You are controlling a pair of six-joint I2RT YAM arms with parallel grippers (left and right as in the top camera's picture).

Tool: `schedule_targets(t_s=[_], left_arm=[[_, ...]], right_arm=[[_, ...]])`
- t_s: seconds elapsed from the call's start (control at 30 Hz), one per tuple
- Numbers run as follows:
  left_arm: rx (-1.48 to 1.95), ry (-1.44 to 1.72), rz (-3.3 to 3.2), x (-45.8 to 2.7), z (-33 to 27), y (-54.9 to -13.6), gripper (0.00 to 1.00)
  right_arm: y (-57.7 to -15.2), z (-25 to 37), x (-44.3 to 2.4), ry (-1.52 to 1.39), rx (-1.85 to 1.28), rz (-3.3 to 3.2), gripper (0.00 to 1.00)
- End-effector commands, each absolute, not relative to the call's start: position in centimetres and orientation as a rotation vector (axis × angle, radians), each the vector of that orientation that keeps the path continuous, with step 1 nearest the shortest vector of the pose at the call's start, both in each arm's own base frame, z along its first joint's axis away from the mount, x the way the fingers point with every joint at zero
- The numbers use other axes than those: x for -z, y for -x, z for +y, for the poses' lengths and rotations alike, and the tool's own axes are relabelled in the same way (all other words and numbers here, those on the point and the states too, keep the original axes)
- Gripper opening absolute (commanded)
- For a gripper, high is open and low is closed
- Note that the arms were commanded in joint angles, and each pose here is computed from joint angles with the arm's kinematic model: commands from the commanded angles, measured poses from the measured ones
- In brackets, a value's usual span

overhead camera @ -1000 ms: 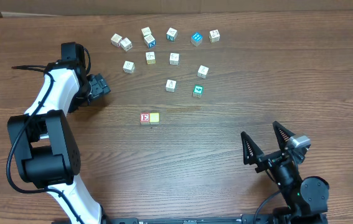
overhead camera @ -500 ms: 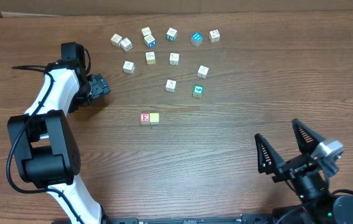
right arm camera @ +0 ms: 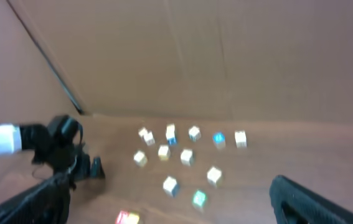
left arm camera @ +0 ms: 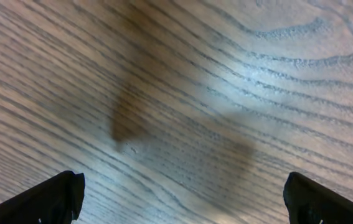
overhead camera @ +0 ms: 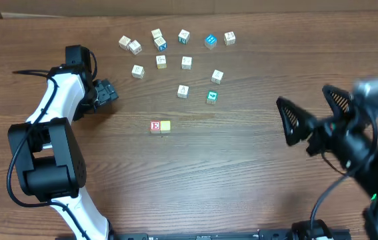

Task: Form a horizontal line
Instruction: 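Open the right gripper and reach it toward the green 4 block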

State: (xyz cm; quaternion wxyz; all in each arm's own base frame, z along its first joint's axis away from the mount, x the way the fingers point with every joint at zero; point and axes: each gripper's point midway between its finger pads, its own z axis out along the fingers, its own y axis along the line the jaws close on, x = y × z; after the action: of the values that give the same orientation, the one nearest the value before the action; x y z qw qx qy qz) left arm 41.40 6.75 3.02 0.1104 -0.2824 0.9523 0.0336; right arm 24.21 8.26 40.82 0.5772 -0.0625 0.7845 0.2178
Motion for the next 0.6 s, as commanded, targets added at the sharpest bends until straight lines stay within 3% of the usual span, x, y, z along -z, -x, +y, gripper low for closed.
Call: schedule_targets(t_s=[0.0, 0.23, 0.57], left_arm=[[-0.113, 0.827, 2.790, -3.4, 6.7, -41.3, 1.00], [-0.113, 0.827, 2.790, -3.4, 6.7, -41.3, 1.00], [-0.113, 0.827, 2.790, -3.4, 6.7, -41.3, 1.00]], right_arm=[[-26.8, 8.9, -44.6, 0.182, -0.499, 1.889, 1.00], [-31.9, 9.5, -43.2, 0.214, -0.471, 2.165, 1.00], [-37.6, 10.3, -34.3, 0.169, -0.488, 2.498, 1.00]])
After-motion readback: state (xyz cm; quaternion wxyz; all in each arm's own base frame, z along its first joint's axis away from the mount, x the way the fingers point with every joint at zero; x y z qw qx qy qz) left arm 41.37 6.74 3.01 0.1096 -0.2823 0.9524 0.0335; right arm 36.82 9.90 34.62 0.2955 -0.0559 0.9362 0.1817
